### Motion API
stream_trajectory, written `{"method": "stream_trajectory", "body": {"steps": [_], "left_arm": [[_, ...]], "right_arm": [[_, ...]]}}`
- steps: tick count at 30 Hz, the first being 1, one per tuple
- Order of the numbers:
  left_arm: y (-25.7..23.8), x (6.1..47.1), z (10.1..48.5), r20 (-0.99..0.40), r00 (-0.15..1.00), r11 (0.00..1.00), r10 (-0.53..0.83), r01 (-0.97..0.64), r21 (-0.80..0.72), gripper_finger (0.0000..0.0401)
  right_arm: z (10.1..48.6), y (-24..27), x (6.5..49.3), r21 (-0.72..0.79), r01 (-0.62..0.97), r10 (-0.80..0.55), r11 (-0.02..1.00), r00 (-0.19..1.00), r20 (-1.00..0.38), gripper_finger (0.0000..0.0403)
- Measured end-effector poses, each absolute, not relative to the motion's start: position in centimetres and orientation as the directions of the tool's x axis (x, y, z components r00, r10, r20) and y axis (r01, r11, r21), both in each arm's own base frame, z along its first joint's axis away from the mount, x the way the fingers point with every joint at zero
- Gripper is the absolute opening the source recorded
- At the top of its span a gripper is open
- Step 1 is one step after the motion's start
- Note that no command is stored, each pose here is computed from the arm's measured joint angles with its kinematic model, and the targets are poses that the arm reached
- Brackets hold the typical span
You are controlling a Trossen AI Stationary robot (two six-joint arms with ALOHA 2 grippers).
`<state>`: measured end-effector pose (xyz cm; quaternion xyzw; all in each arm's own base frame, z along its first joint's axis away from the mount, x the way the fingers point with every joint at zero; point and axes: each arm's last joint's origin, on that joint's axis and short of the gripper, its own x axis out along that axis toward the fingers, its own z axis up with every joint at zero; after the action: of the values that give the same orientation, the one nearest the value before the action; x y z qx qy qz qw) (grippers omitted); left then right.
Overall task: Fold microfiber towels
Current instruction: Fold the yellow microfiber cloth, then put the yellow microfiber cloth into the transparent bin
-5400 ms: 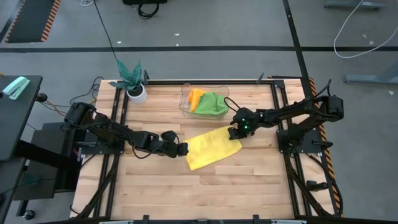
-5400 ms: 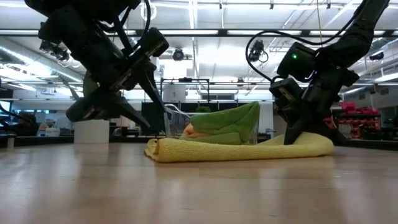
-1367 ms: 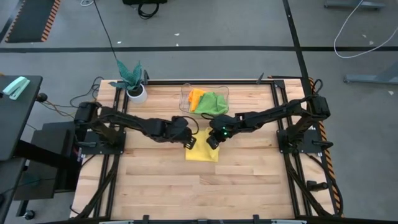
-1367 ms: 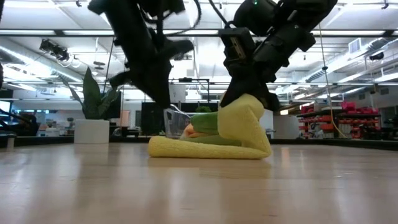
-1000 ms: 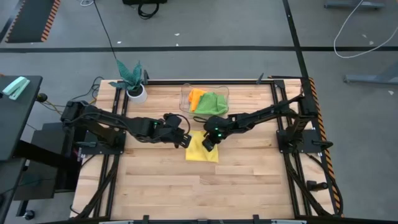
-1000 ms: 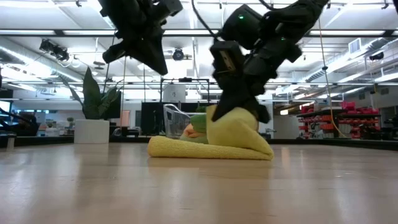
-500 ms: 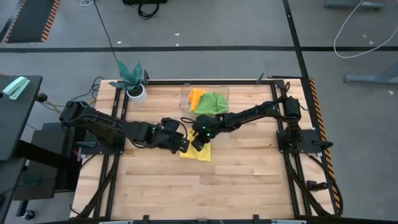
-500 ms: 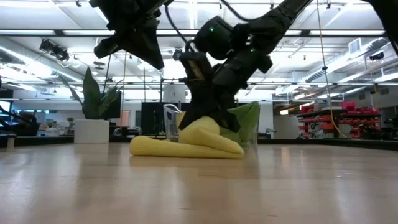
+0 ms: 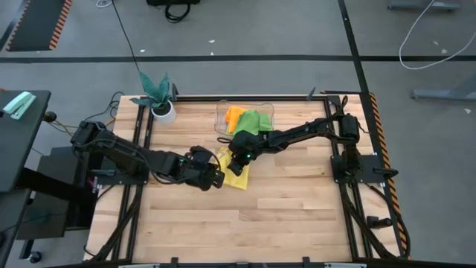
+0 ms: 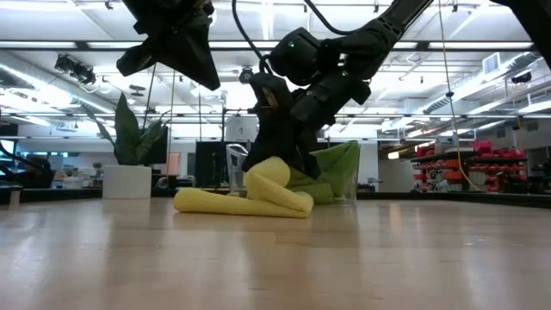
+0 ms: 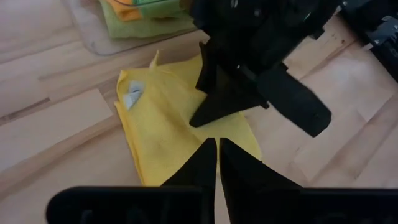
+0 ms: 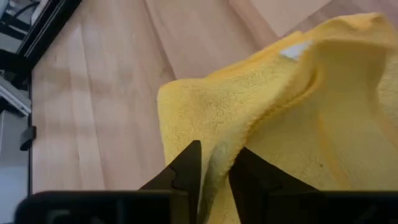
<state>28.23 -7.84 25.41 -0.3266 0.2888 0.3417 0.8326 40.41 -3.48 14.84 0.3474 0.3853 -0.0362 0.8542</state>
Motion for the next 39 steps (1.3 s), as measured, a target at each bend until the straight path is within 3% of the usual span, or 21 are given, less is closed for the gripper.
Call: {"method": "stream_trajectory", "body": {"steps": [9, 15, 19, 25, 29, 34, 39], "left_arm": [[-8.6, 28.0, 25.5, -0.689, 0.612, 0.552, 0.388, -0.753, -0.358, 0.0007], [-9.3, 27.7, 25.5, -0.675, 0.622, 0.545, 0.396, -0.751, -0.373, 0.0023], [-9.8, 27.5, 25.4, -0.703, 0.621, 0.547, 0.347, -0.743, -0.385, 0.0029], [-10.2, 28.1, 24.0, -0.756, 0.581, 0.542, 0.301, -0.756, -0.366, 0.001], [-9.9, 28.5, 22.7, -0.8, 0.519, 0.492, 0.301, -0.803, -0.336, 0.0007], [-8.1, 28.4, 22.2, -0.825, 0.431, 0.412, 0.366, -0.87, -0.272, 0.0036], [-6.5, 27.8, 22.5, -0.851, 0.355, 0.364, 0.387, -0.907, -0.213, 0.0054]], "right_arm": [[15.2, -4.0, 40.7, 0.577, 0.299, 0.201, 0.76, 0.736, -0.646, 0.0134], [15.7, -4.0, 41.0, 0.591, 0.265, 0.203, 0.762, 0.769, -0.607, 0.0154], [16.3, -4.0, 39.7, 0.56, 0.333, 0.201, 0.758, 0.698, -0.687, 0.0151], [19.0, -2.9, 36.0, 0.393, 0.411, 0.137, 0.822, 0.527, -0.839, 0.0133], [20.9, -1.2, 33.6, 0.365, 0.383, 0.121, 0.849, 0.531, -0.839, 0.0128], [20.7, -0.5, 29.6, 0.518, 0.396, 0.218, 0.758, 0.594, -0.774, 0.013], [19.2, 0.0, 25.8, 0.736, 0.381, 0.299, 0.56, 0.735, -0.608, 0.013]]}}
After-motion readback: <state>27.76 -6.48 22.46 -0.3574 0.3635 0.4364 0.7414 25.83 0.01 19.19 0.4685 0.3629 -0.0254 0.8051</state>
